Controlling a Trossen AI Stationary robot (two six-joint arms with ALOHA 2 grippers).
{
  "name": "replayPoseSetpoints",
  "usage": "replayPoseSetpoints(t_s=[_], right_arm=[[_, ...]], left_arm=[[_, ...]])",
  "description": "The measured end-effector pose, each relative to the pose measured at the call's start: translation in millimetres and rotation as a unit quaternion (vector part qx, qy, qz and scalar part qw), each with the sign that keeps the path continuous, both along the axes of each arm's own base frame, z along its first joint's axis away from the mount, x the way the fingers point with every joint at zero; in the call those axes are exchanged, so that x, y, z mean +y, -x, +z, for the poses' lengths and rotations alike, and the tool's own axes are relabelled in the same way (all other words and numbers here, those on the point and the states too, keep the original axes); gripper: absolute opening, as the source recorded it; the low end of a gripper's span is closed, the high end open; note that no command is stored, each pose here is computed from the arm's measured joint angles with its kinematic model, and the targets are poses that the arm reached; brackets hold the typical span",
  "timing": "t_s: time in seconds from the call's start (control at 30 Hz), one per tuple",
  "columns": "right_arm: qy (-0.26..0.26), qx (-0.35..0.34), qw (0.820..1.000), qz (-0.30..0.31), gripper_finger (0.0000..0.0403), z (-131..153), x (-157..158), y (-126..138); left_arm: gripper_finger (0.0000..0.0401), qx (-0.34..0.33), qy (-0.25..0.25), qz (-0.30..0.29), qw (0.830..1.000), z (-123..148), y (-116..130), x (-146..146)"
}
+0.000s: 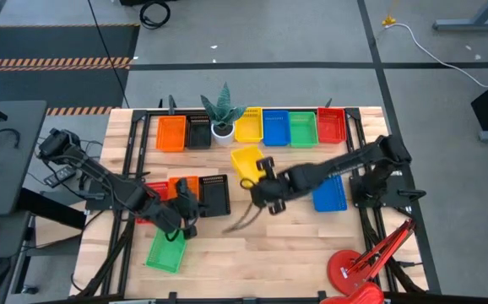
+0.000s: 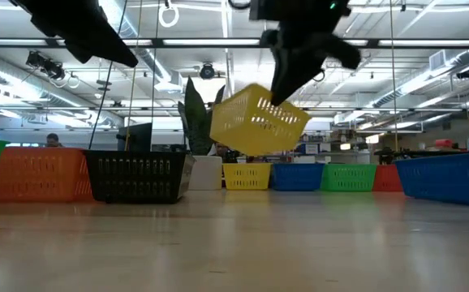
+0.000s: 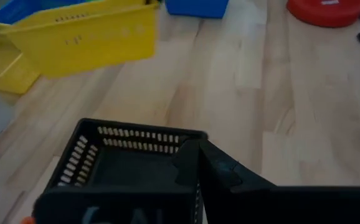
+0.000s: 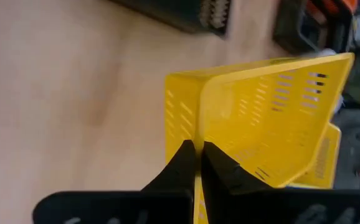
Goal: Stack baskets by color
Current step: Stack the bottom yellow bin on the top yellow bin
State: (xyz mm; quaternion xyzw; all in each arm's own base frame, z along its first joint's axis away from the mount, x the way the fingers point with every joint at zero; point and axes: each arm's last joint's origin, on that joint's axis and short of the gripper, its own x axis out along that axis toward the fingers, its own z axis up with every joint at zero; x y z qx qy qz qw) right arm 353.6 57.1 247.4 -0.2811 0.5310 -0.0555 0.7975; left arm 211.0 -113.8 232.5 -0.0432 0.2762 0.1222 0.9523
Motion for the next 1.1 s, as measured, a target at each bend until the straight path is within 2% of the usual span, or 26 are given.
replayPoseSetpoints(t_s=[0.2,0.43,0.73,0.93,1.1], right_arm=[[0.013,-0.005,0.999,-0.047,0.0010,1,-52,-8],[0.007,-0.009,0.991,-0.132,0.0010,1,-105,-4],[0.033,-0.047,0.986,-0.158,0.0010,6,-150,-6],[-0.008,-0.086,0.983,-0.164,0.0010,9,-173,-6],[-0.003,-0.112,0.982,-0.150,0.0010,12,-178,-9]], left_arm=[[0.0010,-0.001,-0.020,0.009,1.000,-1,4,-2],[0.0017,-0.002,-0.021,0.009,1.000,-1,4,-3],[0.0010,-0.005,-0.023,0.015,1.000,0,4,-3],[0.0014,-0.007,-0.017,0.018,1.000,0,4,-3],[0.0018,-0.007,-0.016,0.019,1.000,0,4,-3]])
